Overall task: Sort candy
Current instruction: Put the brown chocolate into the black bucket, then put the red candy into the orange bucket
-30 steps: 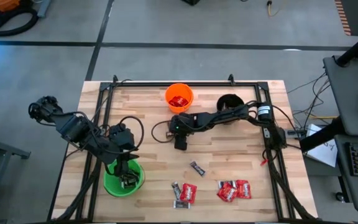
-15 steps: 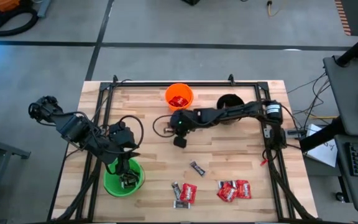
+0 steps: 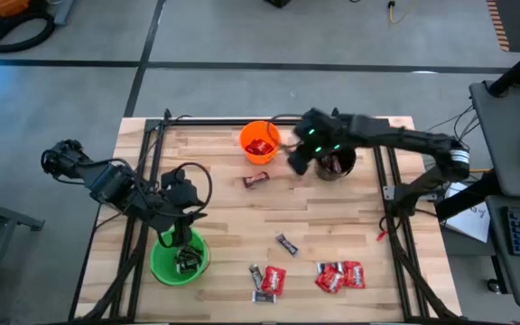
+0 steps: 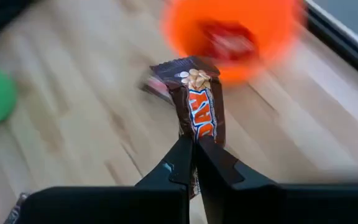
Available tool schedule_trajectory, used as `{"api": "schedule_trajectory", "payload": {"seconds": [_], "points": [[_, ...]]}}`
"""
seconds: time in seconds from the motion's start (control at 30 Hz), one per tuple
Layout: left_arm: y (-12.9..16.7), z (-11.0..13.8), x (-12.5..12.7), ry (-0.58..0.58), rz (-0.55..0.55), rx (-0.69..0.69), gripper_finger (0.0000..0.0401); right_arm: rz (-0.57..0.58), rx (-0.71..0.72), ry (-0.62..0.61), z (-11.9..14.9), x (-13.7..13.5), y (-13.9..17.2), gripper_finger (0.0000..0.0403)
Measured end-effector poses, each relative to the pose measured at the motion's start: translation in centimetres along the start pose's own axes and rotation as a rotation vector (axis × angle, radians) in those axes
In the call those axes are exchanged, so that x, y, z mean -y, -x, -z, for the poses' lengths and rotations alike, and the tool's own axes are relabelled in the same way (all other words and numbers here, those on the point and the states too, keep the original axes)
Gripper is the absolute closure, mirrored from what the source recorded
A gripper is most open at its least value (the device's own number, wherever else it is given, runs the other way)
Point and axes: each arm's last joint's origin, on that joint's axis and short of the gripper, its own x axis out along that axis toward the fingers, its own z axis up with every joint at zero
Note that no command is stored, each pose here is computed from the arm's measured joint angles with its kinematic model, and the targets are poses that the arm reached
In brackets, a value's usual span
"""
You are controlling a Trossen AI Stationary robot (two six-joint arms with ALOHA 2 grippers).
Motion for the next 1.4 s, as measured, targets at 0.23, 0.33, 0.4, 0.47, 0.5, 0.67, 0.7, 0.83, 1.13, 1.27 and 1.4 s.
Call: {"api": "schedule_trajectory", "payload": {"seconds": [0.23, 0.33, 0.4, 0.47, 0.5, 0.67, 0.7, 0.83, 1.13, 1.27, 1.4], "points": [[-0.5, -1.0, -0.8, -0.014, -0.021, 0.035, 0.0286, 0.212, -0.233, -0.342, 2.7, 4.5, 3.7, 0.0391], [-0.7, -1.2, -1.1, -0.018, -0.031, 0.038, 0.0286, 0.334, -0.258, -0.361, 3.5, 5.4, 4.1, 0.0391], [-0.7, -1.3, -1.2, -0.02, -0.037, 0.039, 0.0286, 0.398, -0.25, -0.357, 3.8, 5.8, 4.0, 0.039], [-0.7, -1.3, -1.3, -0.02, -0.038, 0.039, 0.0286, 0.451, -0.237, -0.345, 4.0, 6.0, 3.8, 0.039], [-0.7, -1.3, -1.3, -0.019, -0.039, 0.039, 0.0286, 0.473, -0.235, -0.339, 4.1, 6.1, 3.6, 0.039], [-0.7, -1.3, -1.3, -0.017, -0.038, 0.041, 0.0286, 0.515, -0.255, -0.329, 4.2, 6.4, 2.4, 0.0387], [-0.7, -1.3, -1.3, -0.016, -0.038, 0.041, 0.0286, 0.515, -0.255, -0.329, 4.2, 6.4, 2.1, 0.0384], [-0.7, -1.3, -1.3, -0.004, -0.037, 0.041, 0.0286, 0.522, -0.27, -0.328, 4.4, 6.5, 1.6, 0.0353], [-0.7, -1.3, -1.3, 0.001, -0.037, 0.041, 0.0286, 0.473, -0.275, -0.328, 4.4, 6.2, 2.0, 0.0269], [-0.8, -1.6, -1.1, 0.01, -0.026, 0.058, 0.0286, 0.323, -0.28, -0.327, 4.5, 4.7, 2.8, 0.0252], [-1.5, -2.0, -0.5, -0.011, -0.013, 0.076, 0.0286, 0.185, -0.28, -0.317, 5.2, 1.7, 3.1, 0.0249]]}}
